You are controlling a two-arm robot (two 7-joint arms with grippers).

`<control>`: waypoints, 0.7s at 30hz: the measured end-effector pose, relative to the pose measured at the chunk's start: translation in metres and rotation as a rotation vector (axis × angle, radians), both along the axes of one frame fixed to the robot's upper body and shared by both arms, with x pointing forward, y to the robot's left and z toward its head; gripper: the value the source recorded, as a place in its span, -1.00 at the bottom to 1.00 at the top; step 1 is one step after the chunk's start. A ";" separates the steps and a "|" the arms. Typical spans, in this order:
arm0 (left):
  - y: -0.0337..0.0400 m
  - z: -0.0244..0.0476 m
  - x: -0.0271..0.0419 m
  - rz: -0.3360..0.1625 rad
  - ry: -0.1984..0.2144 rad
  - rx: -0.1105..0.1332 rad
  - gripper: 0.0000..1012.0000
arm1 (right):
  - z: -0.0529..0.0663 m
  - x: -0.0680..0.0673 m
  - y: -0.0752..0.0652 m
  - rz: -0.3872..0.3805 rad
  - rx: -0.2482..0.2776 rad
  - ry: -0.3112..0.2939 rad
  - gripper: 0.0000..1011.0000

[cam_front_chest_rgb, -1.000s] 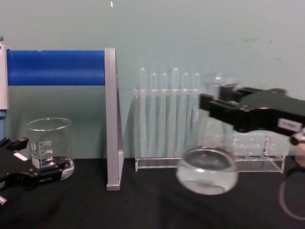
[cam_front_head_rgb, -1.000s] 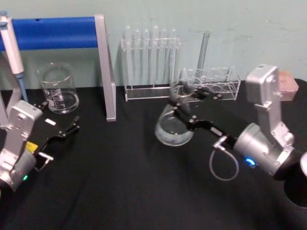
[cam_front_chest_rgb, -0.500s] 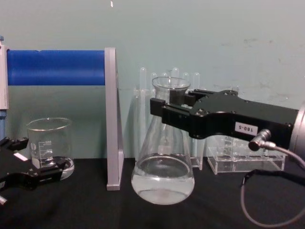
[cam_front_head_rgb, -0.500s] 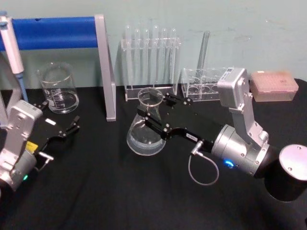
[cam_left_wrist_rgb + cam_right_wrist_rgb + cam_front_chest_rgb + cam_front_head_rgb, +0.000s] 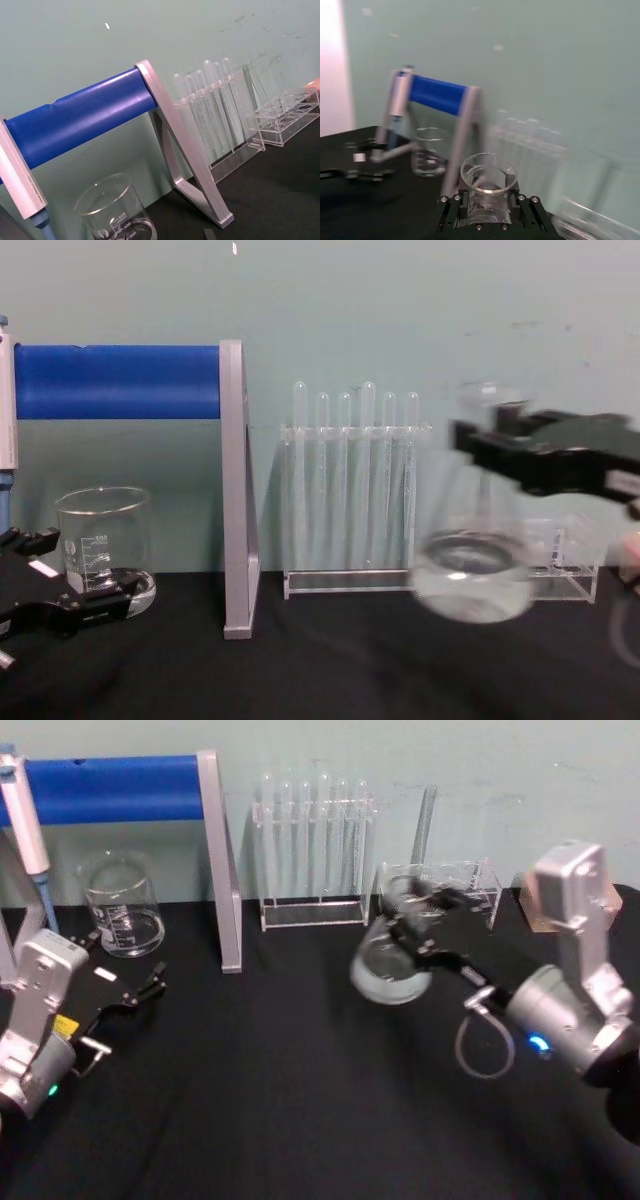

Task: Grasp the erlenmeyer flask with one hand, shake it three times, then place it back.

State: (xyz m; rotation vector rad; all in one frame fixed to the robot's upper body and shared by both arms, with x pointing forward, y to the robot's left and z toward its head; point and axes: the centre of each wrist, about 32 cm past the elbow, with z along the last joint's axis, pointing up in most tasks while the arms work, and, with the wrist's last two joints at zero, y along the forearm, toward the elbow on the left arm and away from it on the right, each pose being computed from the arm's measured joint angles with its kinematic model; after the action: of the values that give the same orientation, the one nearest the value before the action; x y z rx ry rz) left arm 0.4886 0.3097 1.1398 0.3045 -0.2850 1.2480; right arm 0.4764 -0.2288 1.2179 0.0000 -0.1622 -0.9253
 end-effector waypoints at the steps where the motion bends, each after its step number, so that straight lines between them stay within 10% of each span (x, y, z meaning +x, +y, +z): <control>1: 0.0000 0.0000 0.0000 0.000 0.000 0.000 0.98 | 0.001 -0.001 -0.004 -0.026 0.001 -0.002 -0.11; 14: 0.0000 0.0000 0.0000 0.000 0.000 0.000 0.98 | 0.004 -0.036 -0.059 -0.390 -0.004 -0.010 -0.11; 21: 0.0000 0.0000 0.0000 0.000 0.000 0.000 0.98 | 0.004 -0.044 -0.070 -0.449 -0.002 -0.010 -0.11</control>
State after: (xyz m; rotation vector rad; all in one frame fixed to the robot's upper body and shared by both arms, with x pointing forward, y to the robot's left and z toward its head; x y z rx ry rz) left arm 0.4886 0.3097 1.1398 0.3045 -0.2851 1.2480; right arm 0.4327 -0.2992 1.2220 -0.0351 -0.1756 -1.3732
